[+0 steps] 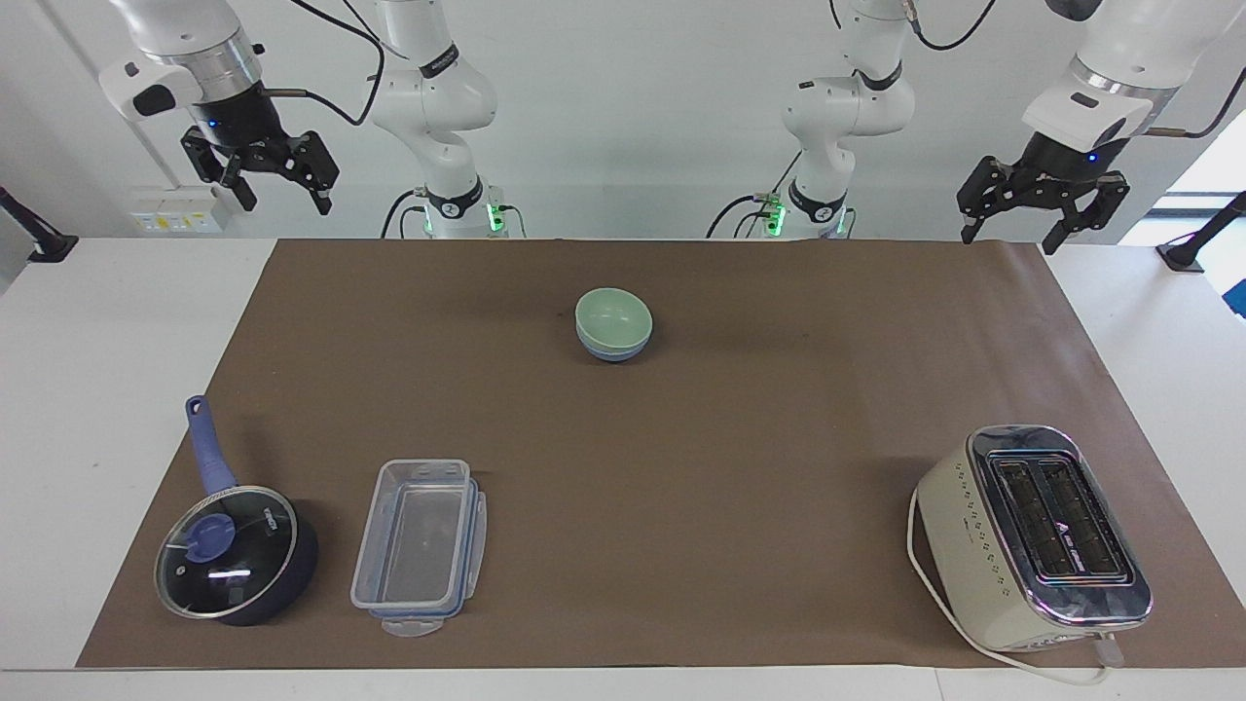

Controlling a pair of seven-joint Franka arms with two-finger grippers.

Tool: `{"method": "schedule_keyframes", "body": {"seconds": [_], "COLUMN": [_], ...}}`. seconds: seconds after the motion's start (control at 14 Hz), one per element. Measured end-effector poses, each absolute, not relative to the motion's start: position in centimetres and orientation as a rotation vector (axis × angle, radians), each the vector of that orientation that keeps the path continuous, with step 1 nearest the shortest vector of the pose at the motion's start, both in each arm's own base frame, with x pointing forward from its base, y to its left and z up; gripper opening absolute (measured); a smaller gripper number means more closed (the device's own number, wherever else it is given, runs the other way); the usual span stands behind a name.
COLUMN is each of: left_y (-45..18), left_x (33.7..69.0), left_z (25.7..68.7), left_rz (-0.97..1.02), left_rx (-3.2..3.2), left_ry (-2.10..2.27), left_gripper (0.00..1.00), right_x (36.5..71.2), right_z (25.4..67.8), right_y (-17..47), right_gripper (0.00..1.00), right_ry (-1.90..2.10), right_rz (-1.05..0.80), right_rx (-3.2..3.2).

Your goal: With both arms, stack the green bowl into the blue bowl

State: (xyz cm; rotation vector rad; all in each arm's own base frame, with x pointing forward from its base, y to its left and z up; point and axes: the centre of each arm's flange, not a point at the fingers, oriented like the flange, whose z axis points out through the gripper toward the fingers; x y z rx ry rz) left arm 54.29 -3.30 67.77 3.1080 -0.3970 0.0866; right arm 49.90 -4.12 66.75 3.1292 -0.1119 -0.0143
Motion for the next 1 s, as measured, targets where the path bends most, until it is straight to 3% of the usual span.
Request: {"method": "schedule_keyframes", "body": {"seconds": [1.0], "left_y": [-3.30], "left_x": [54.29], "left_z": [67.77], "left_rz": [0.087], "left_rx": [3.108], "left_ry": [-0.397], "left_gripper": [1.00], "right_x": [50.08], "right_z": [66.53], "right_y": [-3.34], "right_gripper": [1.00], "right_ry": [-0.109], "right_rz": [-0.023], "right_rx": [3.128]}}
